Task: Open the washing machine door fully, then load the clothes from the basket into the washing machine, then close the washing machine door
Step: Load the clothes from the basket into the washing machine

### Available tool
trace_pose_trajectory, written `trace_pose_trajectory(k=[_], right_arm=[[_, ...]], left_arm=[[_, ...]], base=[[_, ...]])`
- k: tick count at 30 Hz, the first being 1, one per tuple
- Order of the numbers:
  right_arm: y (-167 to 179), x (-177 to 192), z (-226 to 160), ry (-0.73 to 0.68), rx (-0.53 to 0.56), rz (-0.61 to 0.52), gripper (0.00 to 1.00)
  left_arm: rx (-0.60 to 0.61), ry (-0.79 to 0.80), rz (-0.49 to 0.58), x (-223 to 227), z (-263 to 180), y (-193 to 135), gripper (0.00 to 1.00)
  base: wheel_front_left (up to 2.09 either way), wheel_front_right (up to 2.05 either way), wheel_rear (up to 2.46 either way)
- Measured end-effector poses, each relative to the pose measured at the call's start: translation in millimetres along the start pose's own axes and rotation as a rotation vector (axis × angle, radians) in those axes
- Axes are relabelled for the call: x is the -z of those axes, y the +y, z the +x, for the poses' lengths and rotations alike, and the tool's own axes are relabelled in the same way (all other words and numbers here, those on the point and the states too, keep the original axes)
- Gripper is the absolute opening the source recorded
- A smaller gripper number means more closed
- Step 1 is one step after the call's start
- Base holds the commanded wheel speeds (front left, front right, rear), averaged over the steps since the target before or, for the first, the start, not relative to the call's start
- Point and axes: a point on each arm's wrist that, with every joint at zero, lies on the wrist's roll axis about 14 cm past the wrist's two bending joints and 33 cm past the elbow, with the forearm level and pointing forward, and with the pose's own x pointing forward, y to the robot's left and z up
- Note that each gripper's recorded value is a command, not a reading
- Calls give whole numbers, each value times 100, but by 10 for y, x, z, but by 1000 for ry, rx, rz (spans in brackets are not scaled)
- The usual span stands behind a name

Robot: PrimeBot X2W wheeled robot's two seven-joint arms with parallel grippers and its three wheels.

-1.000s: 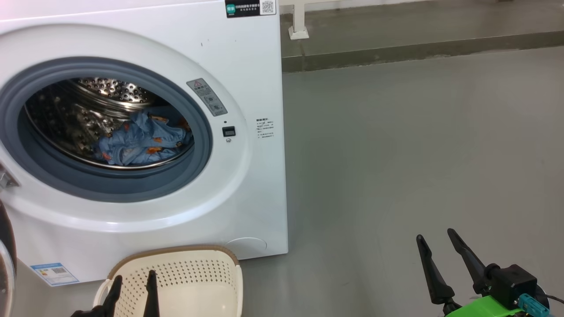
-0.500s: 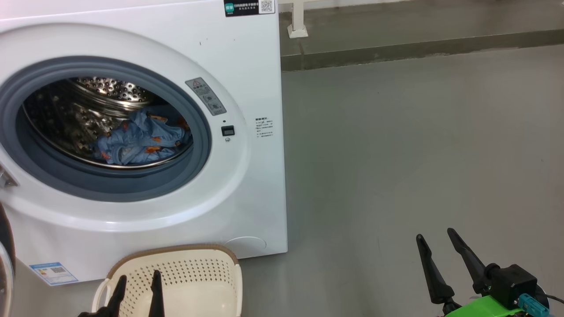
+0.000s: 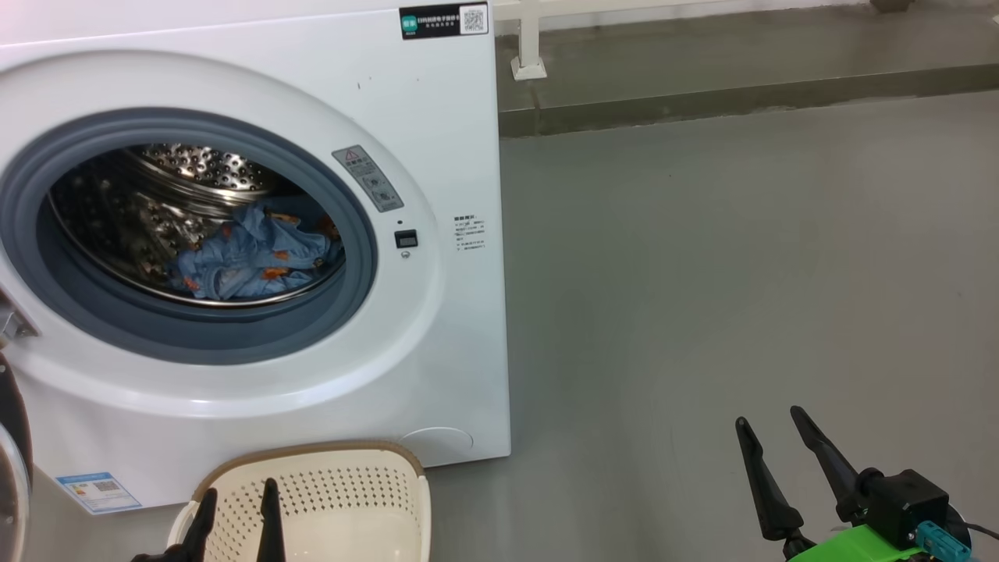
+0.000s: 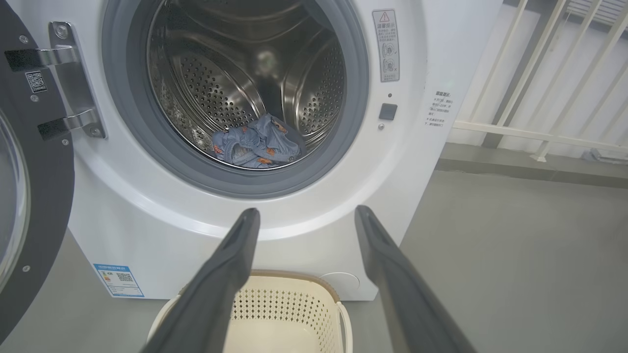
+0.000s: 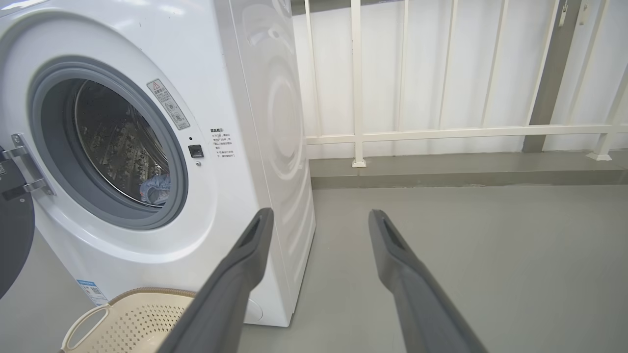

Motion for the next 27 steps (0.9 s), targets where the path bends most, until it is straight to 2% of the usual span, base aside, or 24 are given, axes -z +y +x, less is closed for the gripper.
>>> trace_pose_trajectory(k=[27], right_arm=[[24, 48, 14, 15, -8, 2, 100]], left_arm=[[6, 14, -3, 44, 4, -25, 100]], base=[[0, 0, 0]])
